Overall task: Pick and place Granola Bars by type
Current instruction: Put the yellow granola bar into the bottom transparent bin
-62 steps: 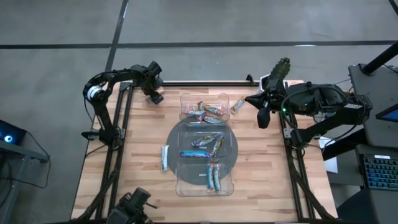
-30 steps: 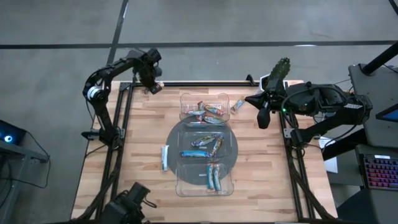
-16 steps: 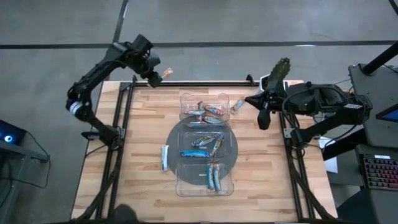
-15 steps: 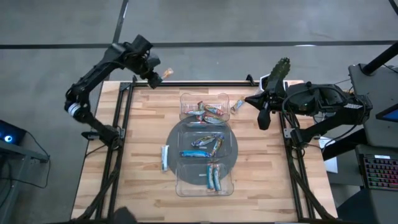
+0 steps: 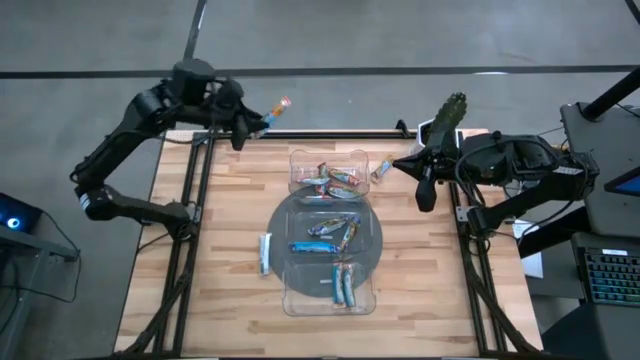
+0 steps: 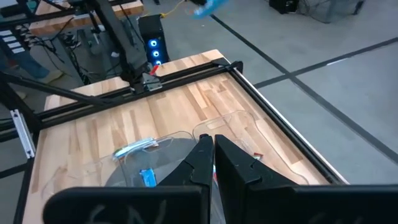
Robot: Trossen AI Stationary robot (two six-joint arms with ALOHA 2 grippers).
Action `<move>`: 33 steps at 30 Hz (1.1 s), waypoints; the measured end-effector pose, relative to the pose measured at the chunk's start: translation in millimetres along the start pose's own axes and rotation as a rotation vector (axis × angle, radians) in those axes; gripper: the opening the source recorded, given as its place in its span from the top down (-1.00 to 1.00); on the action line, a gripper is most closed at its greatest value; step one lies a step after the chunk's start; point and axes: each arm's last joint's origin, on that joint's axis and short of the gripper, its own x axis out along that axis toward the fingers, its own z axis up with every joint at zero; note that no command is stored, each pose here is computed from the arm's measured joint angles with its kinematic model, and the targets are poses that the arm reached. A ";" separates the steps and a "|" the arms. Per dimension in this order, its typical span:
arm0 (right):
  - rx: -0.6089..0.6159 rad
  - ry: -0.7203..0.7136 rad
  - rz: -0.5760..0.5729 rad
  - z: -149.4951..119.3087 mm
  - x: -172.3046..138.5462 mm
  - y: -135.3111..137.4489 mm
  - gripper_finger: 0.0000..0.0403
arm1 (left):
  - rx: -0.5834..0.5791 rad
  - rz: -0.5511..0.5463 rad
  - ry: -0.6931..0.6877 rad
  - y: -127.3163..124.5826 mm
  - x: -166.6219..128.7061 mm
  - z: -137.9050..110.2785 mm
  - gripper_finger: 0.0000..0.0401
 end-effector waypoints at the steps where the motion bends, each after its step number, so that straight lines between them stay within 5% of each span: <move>1: 0.000 0.000 0.000 0.0 0.0 0.0 0.96 | 0.002 -0.010 -0.036 -4.2 -5.2 1.8 0.57; 14: -0.017 -0.008 0.036 1.2 -2.8 0.0 0.96 | 0.092 -0.276 -0.298 -48.4 -56.8 19.1 0.57; 23: -0.089 -0.095 0.267 10.4 -21.4 0.7 0.96 | 0.217 -0.429 -0.288 -74.8 -55.3 21.6 0.64; 33: -0.048 -0.187 0.286 10.3 -60.4 -18.7 0.96 | 0.217 -0.499 -0.182 -90.1 -30.4 17.5 0.76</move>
